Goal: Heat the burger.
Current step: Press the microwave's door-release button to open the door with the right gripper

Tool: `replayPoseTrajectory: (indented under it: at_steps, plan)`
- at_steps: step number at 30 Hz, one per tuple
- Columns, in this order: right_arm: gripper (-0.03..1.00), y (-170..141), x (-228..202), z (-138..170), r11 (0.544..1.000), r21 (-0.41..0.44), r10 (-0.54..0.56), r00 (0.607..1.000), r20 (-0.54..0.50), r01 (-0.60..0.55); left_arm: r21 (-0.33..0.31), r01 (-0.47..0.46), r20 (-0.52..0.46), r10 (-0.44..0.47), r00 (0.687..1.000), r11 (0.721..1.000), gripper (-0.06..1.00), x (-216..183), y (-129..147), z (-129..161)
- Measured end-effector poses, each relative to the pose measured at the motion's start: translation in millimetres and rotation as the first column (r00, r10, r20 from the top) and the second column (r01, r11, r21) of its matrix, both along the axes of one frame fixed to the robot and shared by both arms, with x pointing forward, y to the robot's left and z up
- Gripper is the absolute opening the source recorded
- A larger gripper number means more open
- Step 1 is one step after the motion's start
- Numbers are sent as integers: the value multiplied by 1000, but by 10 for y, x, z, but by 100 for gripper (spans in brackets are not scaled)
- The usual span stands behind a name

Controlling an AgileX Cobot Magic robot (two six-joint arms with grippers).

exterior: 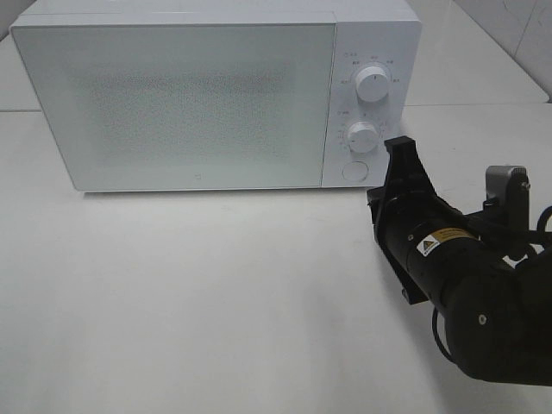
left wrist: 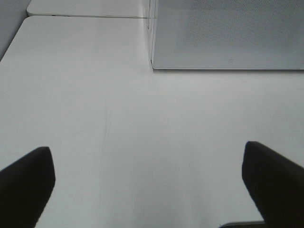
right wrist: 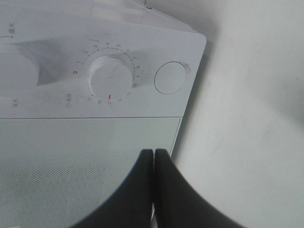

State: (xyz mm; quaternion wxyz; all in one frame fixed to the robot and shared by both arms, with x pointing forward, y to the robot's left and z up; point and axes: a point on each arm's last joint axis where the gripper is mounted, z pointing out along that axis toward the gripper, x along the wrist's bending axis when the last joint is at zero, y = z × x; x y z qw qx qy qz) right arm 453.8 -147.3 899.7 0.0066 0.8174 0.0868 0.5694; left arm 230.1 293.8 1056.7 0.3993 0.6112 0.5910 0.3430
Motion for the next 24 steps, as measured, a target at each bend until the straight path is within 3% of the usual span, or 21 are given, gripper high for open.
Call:
replayPoseTrajectory:
  at_steps: [10,24]
  plan:
    - [2,9,-10,-59,997,69,-19,998,-65,23,0,0,0,0,1000,1000,99,0,0,0]
    - [2,31,348,-150,989,132,-55,996,-76,65,0,0,0,0,1000,1000,99,0,0,0]
